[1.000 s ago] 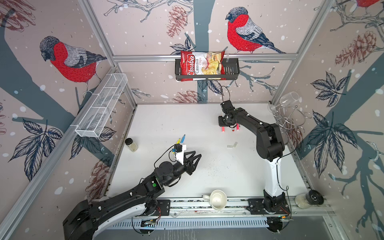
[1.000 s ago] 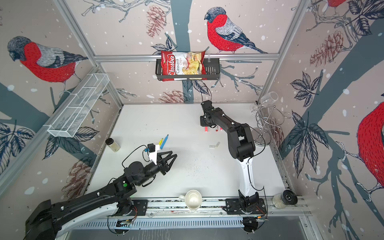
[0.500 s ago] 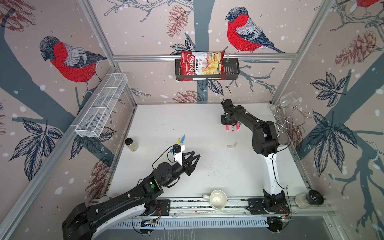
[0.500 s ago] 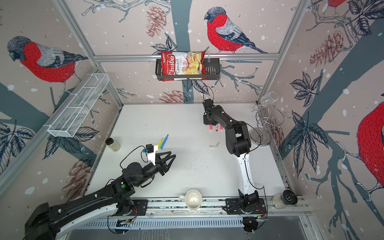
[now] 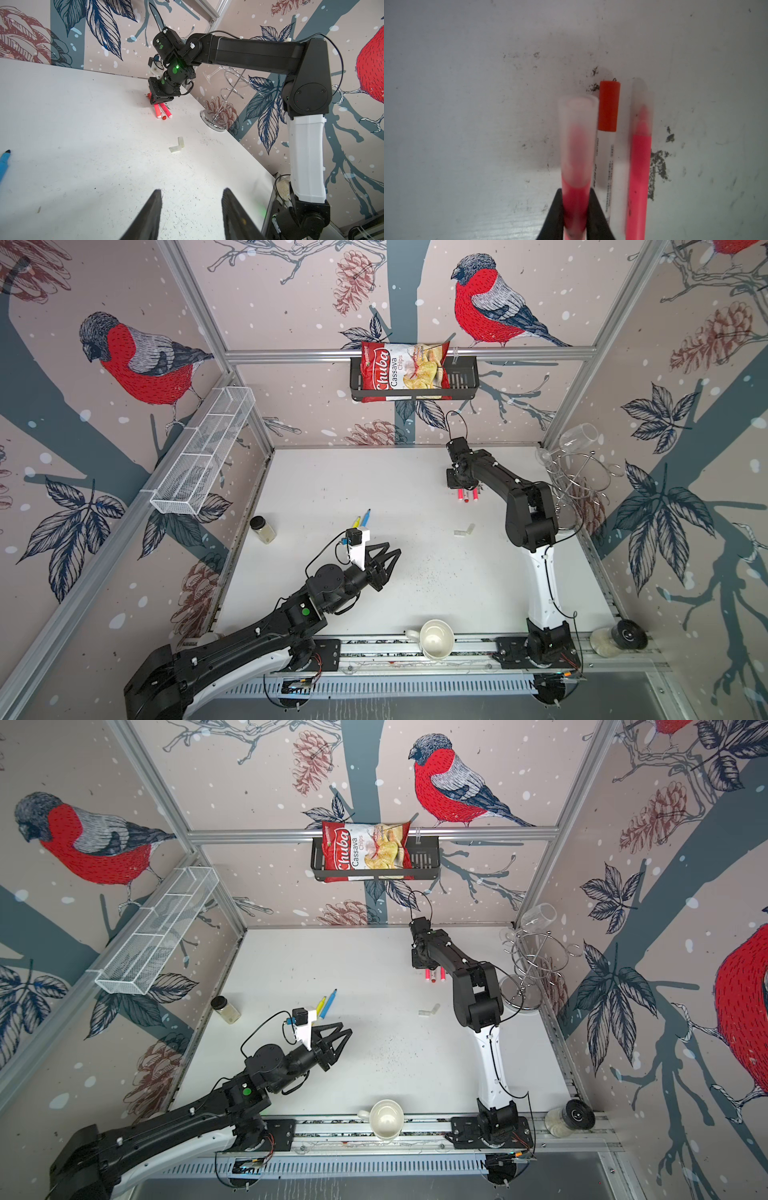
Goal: Insert the pens into the pen caps
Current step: 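Carry the capped pink highlighter with the right gripper toward the red marker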
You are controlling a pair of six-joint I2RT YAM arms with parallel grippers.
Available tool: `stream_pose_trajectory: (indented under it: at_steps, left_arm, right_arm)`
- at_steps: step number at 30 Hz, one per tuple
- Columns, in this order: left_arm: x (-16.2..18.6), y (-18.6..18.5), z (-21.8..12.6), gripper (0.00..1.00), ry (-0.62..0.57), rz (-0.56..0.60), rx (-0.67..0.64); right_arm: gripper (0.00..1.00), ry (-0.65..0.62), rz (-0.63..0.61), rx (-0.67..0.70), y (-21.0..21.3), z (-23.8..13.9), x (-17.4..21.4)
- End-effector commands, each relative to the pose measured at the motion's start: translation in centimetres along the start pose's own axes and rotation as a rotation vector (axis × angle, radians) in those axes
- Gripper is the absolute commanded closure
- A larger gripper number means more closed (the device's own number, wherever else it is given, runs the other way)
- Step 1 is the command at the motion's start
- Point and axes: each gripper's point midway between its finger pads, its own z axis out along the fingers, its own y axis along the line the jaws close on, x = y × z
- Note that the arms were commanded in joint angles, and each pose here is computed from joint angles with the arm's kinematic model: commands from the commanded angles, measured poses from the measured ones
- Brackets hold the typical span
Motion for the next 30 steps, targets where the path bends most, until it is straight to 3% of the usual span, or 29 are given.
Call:
stream_pose_trajectory:
  at_steps: [1,9,17,27,30]
  left_arm:
    - [-0.9,-0.5,0.1,0.52,-0.026,0.004,0.012]
    - [-1.0,-0.6,0.1,0.52,-0.029,0.005,0.012]
    - [-1.0,-0.4,0.0,0.52,-0.028,0.008,0.005]
    - [-1.0,-0.3,-0.2,0.52,-0.027,0.006,-0.001]
    - [-1.1,-0.2,-0.4,0.52,-0.031,0.003,-0.004]
  right_arm:
    - [0.85,-0.006,0.005,0.034,-0.7,0.0,-0.2]
    - [0.74,-0.005,0.007,0.049,-0.9,-0.3,-0.2]
    - [0.72,-0.028,0.015,0.044,-0.7,-1.4,-0.5]
    - [0.7,-0.042,-0.05,-0.201,5.5,-2.0,-0.5]
    - [0.7,-0.026,-0.055,-0.207,6.4,-1.1,-0.3]
